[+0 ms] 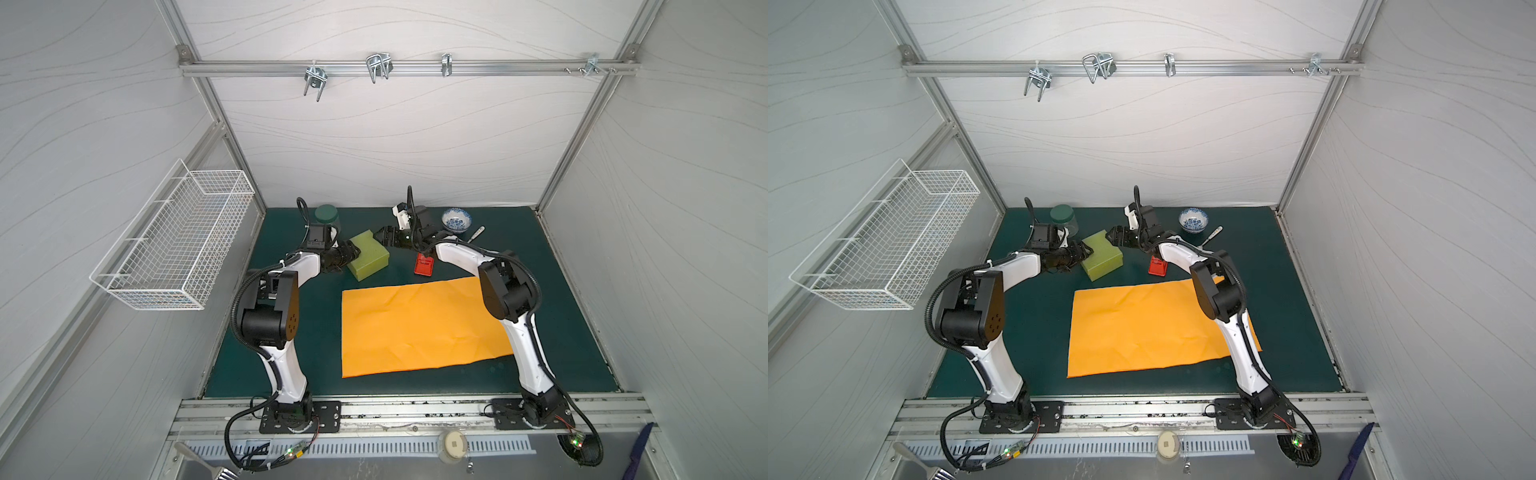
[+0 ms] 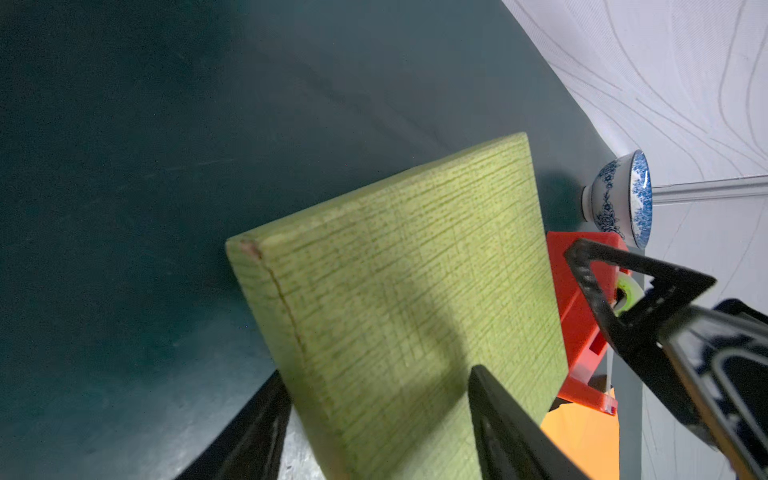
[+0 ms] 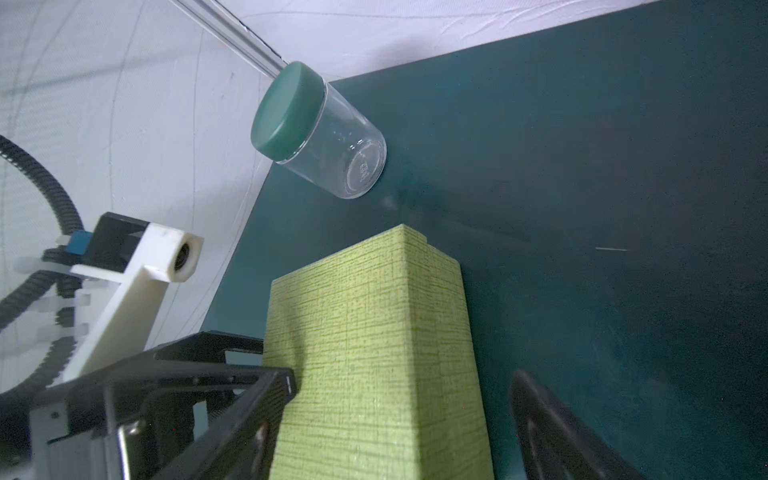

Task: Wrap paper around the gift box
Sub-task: 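Release the paper and grasp the green box's ends with both grippers, then carry the green box with both grippers onto the paper's center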

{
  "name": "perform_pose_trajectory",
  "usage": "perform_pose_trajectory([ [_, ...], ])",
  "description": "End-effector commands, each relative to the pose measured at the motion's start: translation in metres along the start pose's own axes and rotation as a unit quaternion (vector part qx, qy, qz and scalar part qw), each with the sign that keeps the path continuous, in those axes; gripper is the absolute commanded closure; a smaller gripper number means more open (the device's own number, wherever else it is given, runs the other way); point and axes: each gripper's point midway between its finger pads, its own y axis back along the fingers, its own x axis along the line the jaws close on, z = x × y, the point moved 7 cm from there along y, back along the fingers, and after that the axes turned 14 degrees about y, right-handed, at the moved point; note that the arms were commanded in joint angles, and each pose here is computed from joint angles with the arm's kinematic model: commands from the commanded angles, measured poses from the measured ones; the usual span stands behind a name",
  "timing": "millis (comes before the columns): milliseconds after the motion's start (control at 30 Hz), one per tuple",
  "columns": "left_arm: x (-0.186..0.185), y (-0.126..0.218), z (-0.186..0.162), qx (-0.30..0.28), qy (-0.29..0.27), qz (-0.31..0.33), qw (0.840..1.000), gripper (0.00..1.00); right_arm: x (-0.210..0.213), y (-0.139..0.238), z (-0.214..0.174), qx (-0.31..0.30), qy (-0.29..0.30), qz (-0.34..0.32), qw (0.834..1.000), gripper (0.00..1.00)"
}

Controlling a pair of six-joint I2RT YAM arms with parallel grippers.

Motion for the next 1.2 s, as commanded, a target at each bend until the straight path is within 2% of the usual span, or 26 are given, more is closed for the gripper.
perform_pose_trajectory([
  [0, -0.009, -0.004, 0.01, -0.002, -0.003, -0.018, 1.0, 0.29, -0.002, -0.013, -0.012, 0.03, -0.011, 0.019, 0.999, 0.18],
  [200, -0.009, -0.01, 0.007, 0.006, 0.023, -0.034, 0.999, 0.28, 0.006, -0.027, -0.019, 0.052, -0.017, 0.056, 0.997, 0.27],
  [433, -0.016, -0.018, 0.001, 0.021, 0.042, -0.057, 0.997, 0.3, 0.021, -0.026, -0.022, 0.068, -0.024, 0.09, 0.993, 0.38],
  [733, -0.044, -0.009, -0.009, 0.039, 0.052, -0.107, 0.992, 0.36, 0.047, 0.007, -0.006, 0.045, -0.033, 0.127, 0.99, 0.46],
  [933, -0.069, 0.0, -0.028, 0.048, 0.043, -0.13, 0.989, 0.38, 0.058, 0.03, 0.0, 0.03, -0.029, 0.13, 0.991, 0.5],
  [1167, -0.08, 0.015, -0.049, 0.055, 0.036, -0.138, 0.988, 0.39, 0.066, 0.056, -0.005, 0.028, -0.034, 0.129, 0.991, 0.52],
])
